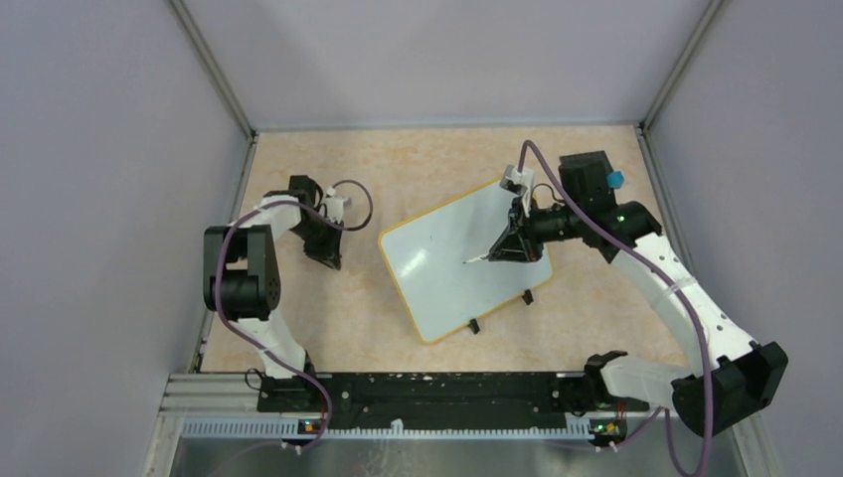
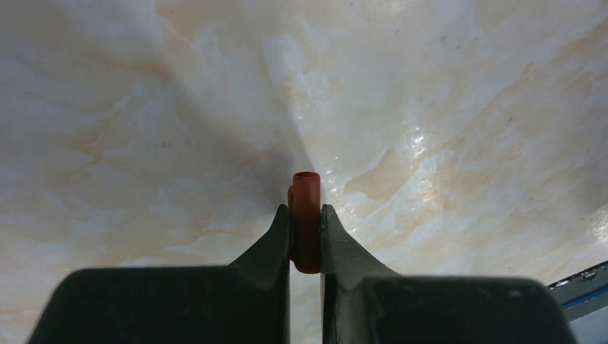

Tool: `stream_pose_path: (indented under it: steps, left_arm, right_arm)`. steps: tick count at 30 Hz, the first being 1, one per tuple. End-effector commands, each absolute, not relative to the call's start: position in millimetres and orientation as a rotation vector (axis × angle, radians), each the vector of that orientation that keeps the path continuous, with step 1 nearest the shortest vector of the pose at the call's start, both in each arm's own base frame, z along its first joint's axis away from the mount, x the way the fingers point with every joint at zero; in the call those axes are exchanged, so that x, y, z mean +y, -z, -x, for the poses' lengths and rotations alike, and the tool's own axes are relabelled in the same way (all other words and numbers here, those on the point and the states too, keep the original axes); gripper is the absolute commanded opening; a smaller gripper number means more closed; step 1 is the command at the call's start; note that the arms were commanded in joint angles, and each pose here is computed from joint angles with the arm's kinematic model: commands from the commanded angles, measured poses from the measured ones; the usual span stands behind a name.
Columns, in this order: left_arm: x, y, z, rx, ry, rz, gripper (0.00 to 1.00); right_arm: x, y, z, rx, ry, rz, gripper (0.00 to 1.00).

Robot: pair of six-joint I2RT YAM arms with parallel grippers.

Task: Write a sentence on the whiteboard
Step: Place the pen cap at the center of the board, then hold the whiteboard on the whiteboard stand.

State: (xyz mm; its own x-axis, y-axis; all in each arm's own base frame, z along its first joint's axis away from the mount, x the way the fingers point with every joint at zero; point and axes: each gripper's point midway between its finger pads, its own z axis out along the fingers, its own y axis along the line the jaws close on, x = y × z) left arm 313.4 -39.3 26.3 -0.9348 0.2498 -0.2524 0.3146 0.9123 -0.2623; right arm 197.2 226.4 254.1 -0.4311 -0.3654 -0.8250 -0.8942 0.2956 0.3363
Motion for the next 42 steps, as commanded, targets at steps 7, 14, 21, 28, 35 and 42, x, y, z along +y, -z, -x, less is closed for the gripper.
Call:
stream_pose_path:
  steps: [7, 14, 21, 28, 35, 42]
  left_arm:
    - [-31.6, -16.0, -294.3, 2.876, 0.382, -0.501, 0.36]
    - [-37.3, -20.1, -293.0, 2.863, 0.431, -0.512, 0.49]
    - [-56.1, -60.1, -309.7, 2.736, 0.555, -0.517, 0.56]
    - [-84.3, -180.6, -348.5, 2.368, 0.666, -0.611, 0.69]
    - [-138.6, -284.7, -325.6, 2.015, 1.078, -0.771, 0.69]
    - [-173.0, -285.7, -288.4, 1.924, 1.267, -0.868, 0.68]
  right_arm:
    - [234.6, -271.7, -208.1, 1.802, -1.035, 1.176, 0.00]
    - [238.0, -278.1, -218.3, 1.782, -1.016, 1.191, 0.00]
    - [242.6, -291.0, -226.7, 1.745, -0.999, 1.229, 0.00]
    - [252.3, -303.3, -239.1, 1.708, -0.941, 1.250, 0.00]
    - [270.6, -315.9, -256.0, 1.678, -0.794, 1.334, 0.00]
    - [297.1, -318.3, -242.2, 1.591, -0.849, 1.374, 0.00]
